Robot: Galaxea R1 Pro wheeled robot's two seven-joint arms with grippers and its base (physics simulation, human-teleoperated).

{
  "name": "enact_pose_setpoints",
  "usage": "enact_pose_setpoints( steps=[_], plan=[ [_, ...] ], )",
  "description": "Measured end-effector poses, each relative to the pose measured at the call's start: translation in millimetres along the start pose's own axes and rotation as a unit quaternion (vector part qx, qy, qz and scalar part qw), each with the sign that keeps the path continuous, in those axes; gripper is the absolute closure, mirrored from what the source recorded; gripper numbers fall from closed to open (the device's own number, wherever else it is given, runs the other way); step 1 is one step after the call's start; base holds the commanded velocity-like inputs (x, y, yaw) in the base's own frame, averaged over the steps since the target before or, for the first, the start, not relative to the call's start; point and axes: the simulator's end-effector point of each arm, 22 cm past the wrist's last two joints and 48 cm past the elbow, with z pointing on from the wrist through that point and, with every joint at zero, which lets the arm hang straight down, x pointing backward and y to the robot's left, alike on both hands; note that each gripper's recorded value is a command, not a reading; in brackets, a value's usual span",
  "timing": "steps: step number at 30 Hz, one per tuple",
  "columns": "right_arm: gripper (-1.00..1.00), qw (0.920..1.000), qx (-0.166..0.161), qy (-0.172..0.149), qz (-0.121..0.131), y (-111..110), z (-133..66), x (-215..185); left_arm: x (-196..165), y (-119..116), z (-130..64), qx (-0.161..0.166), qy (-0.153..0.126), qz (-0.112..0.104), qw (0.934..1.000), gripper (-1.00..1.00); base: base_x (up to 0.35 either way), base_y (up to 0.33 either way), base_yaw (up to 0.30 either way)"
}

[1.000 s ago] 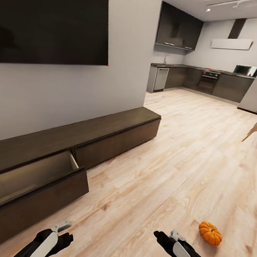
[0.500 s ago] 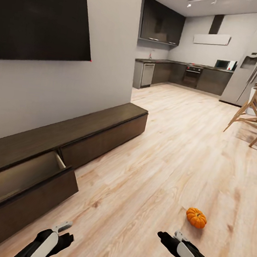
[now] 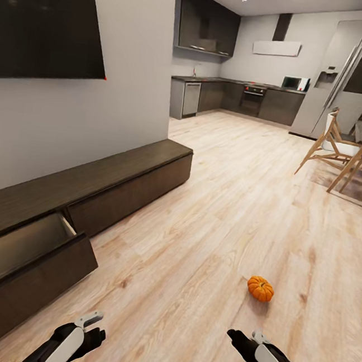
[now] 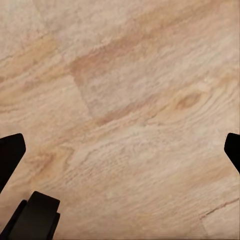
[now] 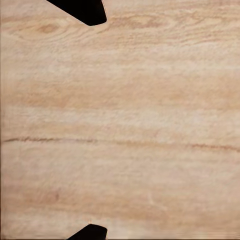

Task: Place each of the two pumpkins and all three candles from the living room inside a cabinet in the living room (use any cabinet), then make sure every cabinet is closed, and position the cauldron so it is next to a table in the living room.

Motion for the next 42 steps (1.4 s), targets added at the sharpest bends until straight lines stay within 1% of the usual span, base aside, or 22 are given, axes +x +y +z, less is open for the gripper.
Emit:
enact_pose_setpoints(
  steps=[12, 26, 42],
  plan=[
    [-1.00, 0.9999, 0.007, 0.008, 0.004, -7.1, 4.6, 6.4, 6.8, 2.2, 5.3, -0.004, 0.008, 0.004, 1.0000, -1.00, -0.151, -0.103, -0.140],
    [-1.00, 0.9998, 0.012, 0.013, 0.005, -14.2, 8.8, 10.2, 13.2, 5.6, 10.6, -0.009, 0.016, 0.004, 0.9998, -1.00, -0.022, -0.027, -0.020],
    [-1.00, 0.9997, 0.017, 0.020, 0.005, -18.9, 12.8, 16.2, 19.1, 8.4, 15.2, -0.013, 0.023, 0.005, 0.9996, -1.00, -0.021, 0.000, -0.212]
  ],
)
